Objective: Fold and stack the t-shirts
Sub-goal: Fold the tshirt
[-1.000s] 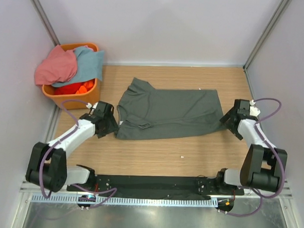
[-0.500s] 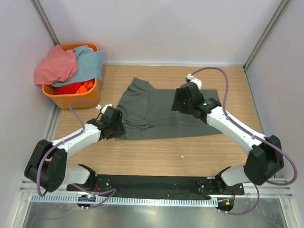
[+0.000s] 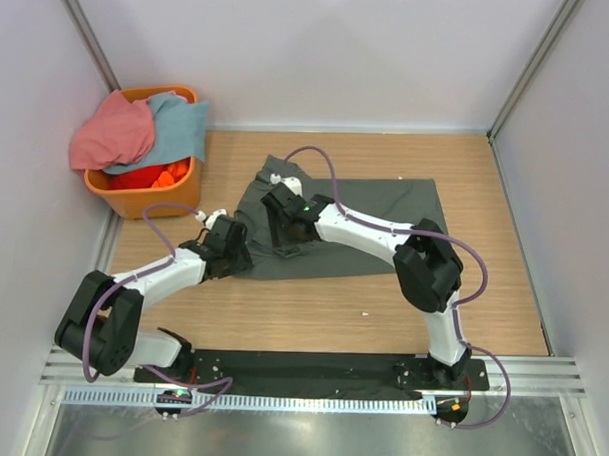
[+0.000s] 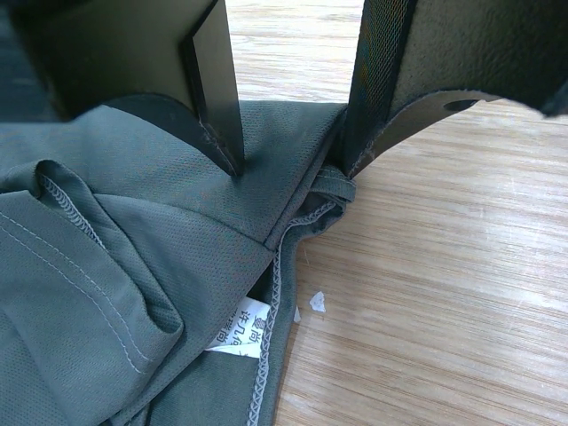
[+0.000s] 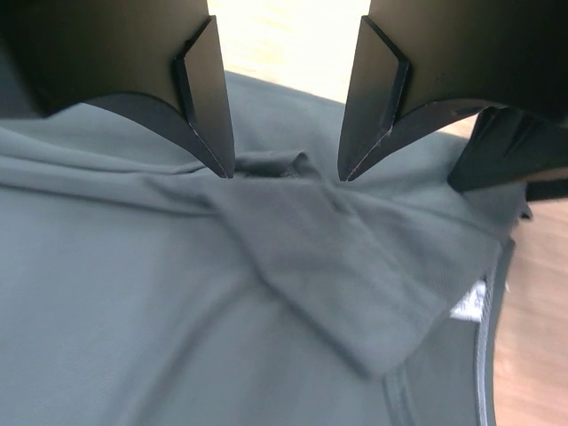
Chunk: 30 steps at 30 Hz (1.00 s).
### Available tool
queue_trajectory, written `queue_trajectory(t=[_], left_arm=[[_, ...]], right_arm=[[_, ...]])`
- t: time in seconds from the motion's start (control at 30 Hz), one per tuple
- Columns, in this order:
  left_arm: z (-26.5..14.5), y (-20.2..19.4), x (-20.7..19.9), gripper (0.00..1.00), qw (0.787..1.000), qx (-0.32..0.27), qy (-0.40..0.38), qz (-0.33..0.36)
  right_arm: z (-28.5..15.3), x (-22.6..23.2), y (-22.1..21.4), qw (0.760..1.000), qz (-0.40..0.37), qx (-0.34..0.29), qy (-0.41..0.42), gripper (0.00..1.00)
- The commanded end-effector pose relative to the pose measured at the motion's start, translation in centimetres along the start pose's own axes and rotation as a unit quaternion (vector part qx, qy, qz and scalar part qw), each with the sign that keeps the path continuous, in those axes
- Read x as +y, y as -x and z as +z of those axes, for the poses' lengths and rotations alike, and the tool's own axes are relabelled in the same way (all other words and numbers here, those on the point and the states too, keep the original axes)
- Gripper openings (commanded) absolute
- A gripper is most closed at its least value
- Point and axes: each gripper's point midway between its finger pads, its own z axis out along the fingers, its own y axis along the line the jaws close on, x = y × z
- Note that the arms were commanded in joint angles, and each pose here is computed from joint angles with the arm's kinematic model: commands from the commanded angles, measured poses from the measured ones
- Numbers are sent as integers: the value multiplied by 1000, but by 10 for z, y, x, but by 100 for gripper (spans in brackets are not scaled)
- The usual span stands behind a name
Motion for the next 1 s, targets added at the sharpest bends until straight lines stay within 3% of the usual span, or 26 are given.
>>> queue_trajectory(t=[0.0, 0.37, 0.5, 0.57, 0.67, 0.7, 0.77, 0.97], left_arm=[[2, -4, 5, 50, 1000, -4, 6, -6], [1, -6, 9, 50, 1000, -1, 12, -9], [1, -6, 9, 50, 1000, -3, 12, -10], [0, -6, 9, 49, 1000, -4, 10, -10], [1, -6, 9, 49, 1000, -2, 12, -9], [1, -6, 9, 49, 1000, -3, 11, -9], [1, -6, 9, 49, 1000, -3, 12, -9], [1, -6, 9, 48, 1000, -2, 12, -9]], right_arm=[[-6, 11, 4, 1000, -18, -1, -1, 56], [18, 14, -21, 998, -44, 31, -26, 54], [26, 9, -21, 997, -50, 28, -43, 47], [31, 8, -21, 997, -57, 30, -50, 41], [34, 8, -15, 996, -67, 25, -59, 23], [35, 9, -11, 995, -69, 22, -62, 9], [33, 4, -6, 994, -76, 15, -78, 1], [21, -14, 45, 990, -70, -24, -116, 1]])
